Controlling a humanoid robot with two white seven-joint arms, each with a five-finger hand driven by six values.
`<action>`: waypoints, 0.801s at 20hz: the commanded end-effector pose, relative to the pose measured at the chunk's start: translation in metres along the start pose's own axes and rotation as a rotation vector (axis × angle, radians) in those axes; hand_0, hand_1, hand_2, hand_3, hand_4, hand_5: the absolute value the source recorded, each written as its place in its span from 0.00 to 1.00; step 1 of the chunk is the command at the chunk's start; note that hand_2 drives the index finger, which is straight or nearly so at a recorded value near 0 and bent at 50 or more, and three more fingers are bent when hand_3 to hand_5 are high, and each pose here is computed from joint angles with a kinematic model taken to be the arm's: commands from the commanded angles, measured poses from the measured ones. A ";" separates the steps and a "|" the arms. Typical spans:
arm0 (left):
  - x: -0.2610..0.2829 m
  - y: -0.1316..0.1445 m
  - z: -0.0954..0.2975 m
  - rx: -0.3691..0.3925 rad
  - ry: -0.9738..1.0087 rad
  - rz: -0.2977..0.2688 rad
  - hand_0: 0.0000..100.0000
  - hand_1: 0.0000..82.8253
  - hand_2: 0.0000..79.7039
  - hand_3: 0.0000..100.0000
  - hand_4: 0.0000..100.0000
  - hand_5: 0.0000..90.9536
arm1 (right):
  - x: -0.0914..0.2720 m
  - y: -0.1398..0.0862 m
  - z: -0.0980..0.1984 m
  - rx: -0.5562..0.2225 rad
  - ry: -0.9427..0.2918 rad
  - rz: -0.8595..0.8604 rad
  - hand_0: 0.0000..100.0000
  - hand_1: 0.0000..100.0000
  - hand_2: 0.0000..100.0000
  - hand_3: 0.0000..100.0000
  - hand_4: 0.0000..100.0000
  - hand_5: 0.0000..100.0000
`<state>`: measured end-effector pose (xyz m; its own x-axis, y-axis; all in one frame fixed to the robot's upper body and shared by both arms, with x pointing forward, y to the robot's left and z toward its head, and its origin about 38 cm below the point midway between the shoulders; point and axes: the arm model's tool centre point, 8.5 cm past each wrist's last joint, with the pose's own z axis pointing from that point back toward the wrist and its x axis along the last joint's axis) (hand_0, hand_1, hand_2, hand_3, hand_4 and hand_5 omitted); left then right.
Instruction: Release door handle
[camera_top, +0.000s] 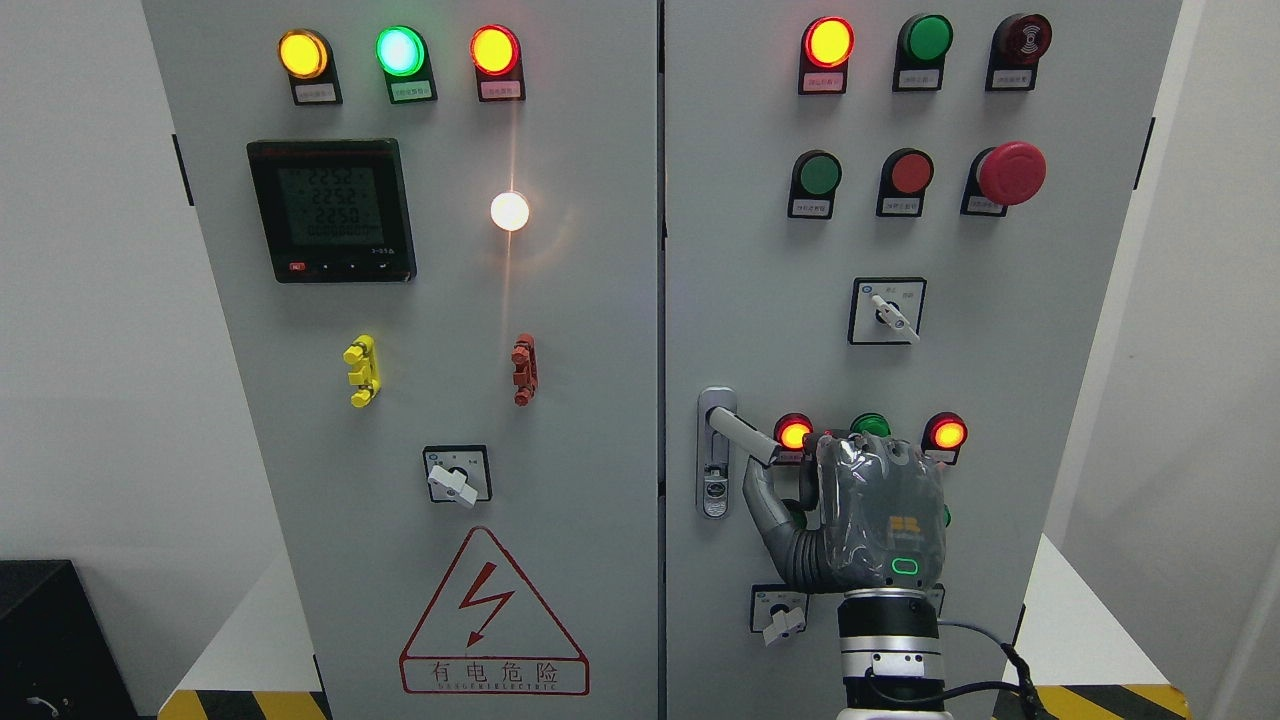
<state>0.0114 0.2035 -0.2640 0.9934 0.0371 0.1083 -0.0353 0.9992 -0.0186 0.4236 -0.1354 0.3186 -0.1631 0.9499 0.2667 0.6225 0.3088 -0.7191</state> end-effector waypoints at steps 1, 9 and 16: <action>0.008 0.001 0.000 0.003 0.002 -0.003 0.12 0.67 0.00 0.00 0.00 0.00 | -0.001 -0.001 -0.001 -0.003 0.002 0.003 0.54 0.36 0.95 1.00 0.98 1.00; 0.008 0.001 0.000 0.003 0.002 -0.003 0.12 0.67 0.00 0.00 0.00 0.00 | -0.004 -0.003 -0.002 -0.015 0.005 0.006 0.54 0.37 0.95 1.00 0.98 1.00; 0.007 0.001 0.000 0.003 0.003 -0.003 0.12 0.67 0.00 0.00 0.00 0.00 | -0.003 -0.004 -0.003 -0.017 0.005 0.004 0.54 0.37 0.95 1.00 0.98 1.00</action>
<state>0.0114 0.2036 -0.2640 0.9934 0.0375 0.1082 -0.0357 0.9992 -0.0185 0.4238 -0.1383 0.3215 -0.1591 0.9507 0.2661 0.6338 0.3050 -0.7108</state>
